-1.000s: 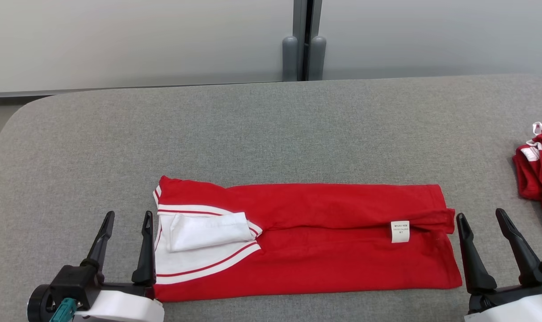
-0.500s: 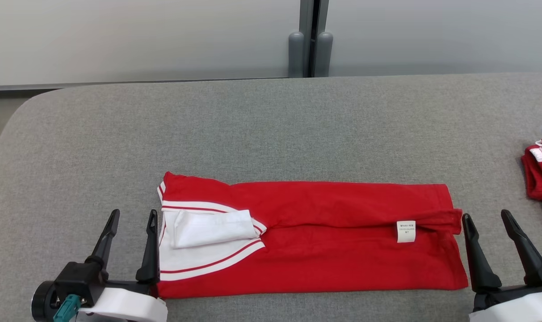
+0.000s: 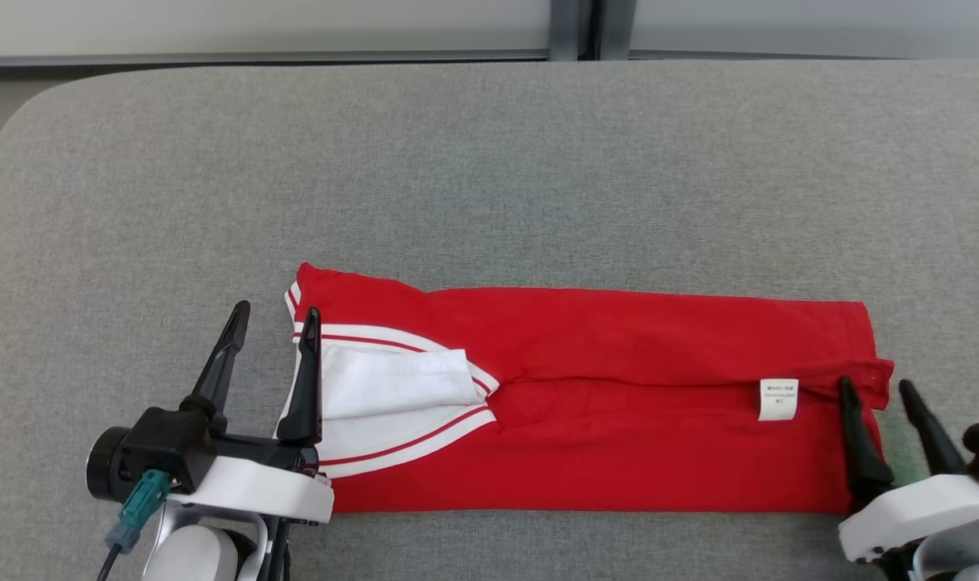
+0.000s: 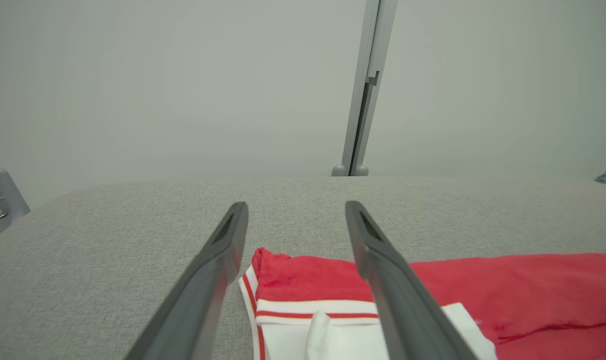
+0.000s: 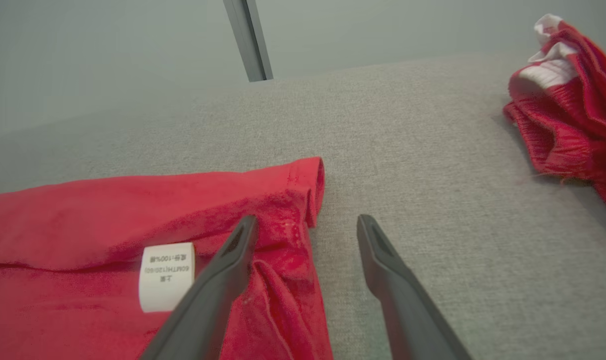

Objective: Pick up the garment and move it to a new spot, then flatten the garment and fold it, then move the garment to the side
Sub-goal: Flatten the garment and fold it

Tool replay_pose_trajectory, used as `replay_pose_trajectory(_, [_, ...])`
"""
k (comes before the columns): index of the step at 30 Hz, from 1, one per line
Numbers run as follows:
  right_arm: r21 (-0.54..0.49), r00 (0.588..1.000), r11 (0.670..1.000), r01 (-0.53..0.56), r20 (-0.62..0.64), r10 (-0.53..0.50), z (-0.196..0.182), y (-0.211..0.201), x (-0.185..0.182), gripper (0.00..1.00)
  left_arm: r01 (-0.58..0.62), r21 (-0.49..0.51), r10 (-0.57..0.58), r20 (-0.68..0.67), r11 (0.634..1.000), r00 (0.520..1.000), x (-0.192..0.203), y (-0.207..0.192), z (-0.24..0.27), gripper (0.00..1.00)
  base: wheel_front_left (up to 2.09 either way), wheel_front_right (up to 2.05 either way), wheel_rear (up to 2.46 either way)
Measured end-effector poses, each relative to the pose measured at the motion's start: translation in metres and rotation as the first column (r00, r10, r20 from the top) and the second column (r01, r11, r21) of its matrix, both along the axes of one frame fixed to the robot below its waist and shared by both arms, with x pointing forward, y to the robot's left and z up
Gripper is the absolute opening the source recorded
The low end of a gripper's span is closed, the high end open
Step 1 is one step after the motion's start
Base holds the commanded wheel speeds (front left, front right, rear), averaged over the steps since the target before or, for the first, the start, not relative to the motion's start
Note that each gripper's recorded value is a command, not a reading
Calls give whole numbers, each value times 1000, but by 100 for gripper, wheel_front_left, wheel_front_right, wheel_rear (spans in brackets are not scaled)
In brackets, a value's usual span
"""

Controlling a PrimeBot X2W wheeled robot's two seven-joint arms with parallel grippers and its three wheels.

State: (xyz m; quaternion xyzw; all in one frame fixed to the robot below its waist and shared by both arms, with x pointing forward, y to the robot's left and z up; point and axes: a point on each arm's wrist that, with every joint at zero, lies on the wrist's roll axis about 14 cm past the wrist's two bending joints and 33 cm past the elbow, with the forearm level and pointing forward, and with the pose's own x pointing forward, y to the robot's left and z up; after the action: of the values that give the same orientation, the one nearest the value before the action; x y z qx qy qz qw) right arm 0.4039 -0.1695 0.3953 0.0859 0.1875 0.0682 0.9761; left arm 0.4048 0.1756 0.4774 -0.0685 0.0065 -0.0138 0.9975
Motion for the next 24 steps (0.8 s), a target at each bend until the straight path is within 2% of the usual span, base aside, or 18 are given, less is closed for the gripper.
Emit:
replay_pose_trajectory(4, [48,996,999,-11,-92,15,-30,15,-8,100,-3,-1,3,-17,1000,1000,2,1,-7,100,0,0,0])
replay_pose_trajectory(6, [68,995,998,-15,-98,21,-35,20,-8,100,-4,1,4,-21,1000,1000,3,2,-9,100,0,0,0])
replay_pose_trajectory(7, [75,995,997,-15,-102,23,-37,22,-9,67,-5,2,5,-20,1000,1000,5,3,-9,100,0,0,0])
replay_pose_trajectory(8, [80,994,997,-15,-102,24,-38,23,-10,50,-6,3,6,-20,1000,1000,6,3,-10,100,0,0,0])
replay_pose_trajectory(9, [86,995,996,-13,-102,22,-39,24,-9,33,-7,4,7,-20,1000,1000,7,4,-10,100,0,0,0])
replay_pose_trajectory(11, [98,996,995,-8,-90,17,-39,25,-8,15,-4,5,4,-22,1000,1000,8,3,-11,100,0,0,0])
replay_pose_trajectory(12, [103,996,995,-10,-86,19,-38,26,-8,0,-4,5,4,-23,1000,1000,8,3,-12,100,0,0,0])
replay_pose_trajectory(24, [110,999,994,1,-49,5,-31,19,0,0,-5,5,5,-3,1000,1000,9,3,-6,100,0,0,0])
